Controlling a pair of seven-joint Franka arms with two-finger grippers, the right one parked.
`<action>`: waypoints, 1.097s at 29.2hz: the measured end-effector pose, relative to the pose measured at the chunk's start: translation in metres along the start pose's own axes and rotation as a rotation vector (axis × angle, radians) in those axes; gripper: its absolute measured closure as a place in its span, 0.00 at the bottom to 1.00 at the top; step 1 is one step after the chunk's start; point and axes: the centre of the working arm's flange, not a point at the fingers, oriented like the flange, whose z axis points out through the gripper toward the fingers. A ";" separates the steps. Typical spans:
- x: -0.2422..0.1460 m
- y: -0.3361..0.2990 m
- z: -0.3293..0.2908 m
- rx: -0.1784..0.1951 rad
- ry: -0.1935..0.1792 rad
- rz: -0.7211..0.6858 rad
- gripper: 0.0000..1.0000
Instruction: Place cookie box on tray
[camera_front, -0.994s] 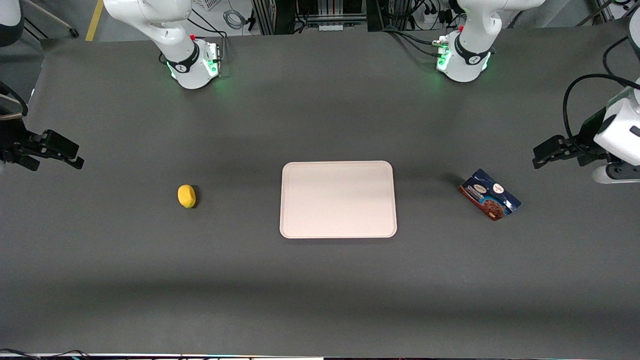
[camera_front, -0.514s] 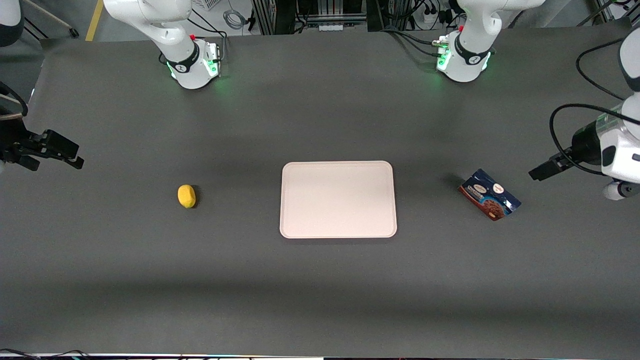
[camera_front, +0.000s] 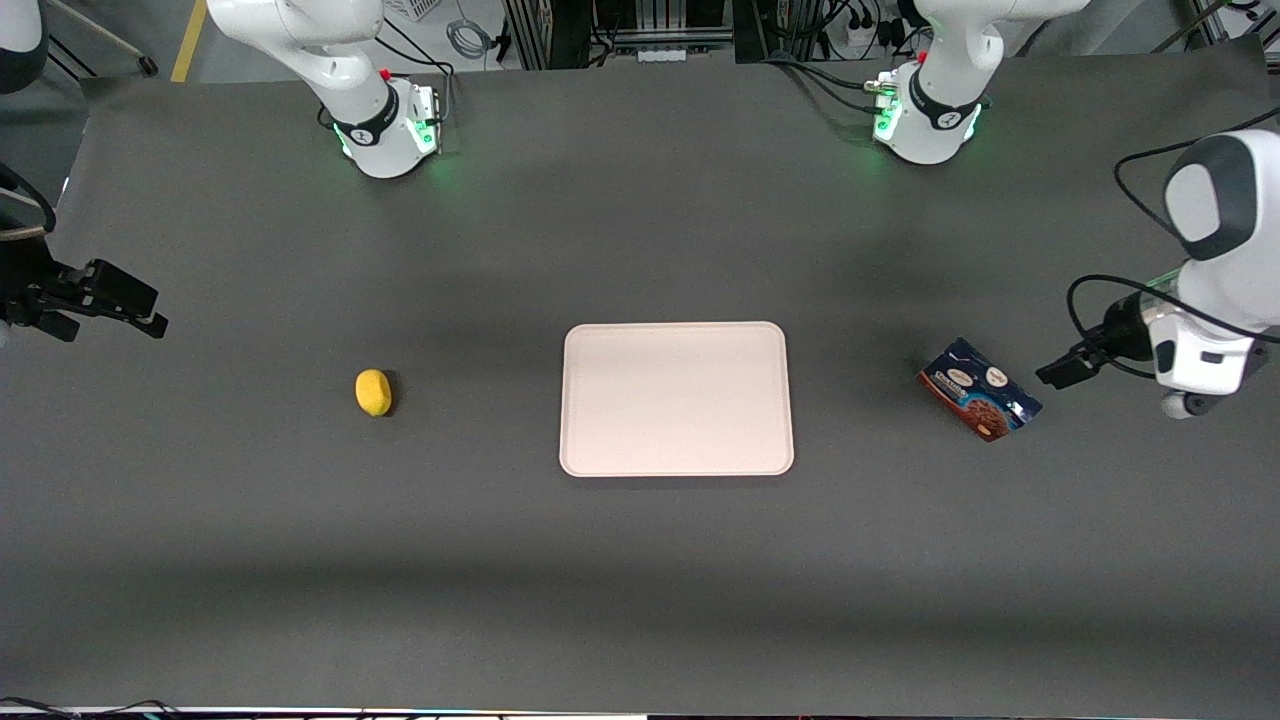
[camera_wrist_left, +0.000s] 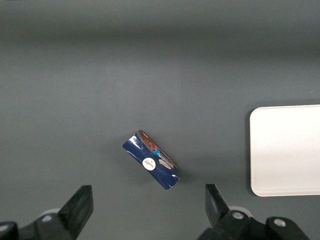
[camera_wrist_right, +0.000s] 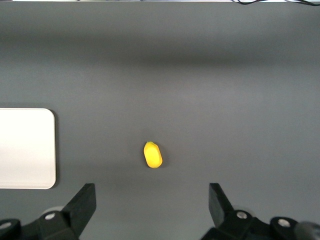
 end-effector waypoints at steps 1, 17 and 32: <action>0.000 0.001 0.001 -0.002 0.004 0.001 0.00; 0.002 0.000 0.010 -0.004 0.014 0.026 0.56; 0.012 0.014 -0.007 0.014 0.008 0.078 0.81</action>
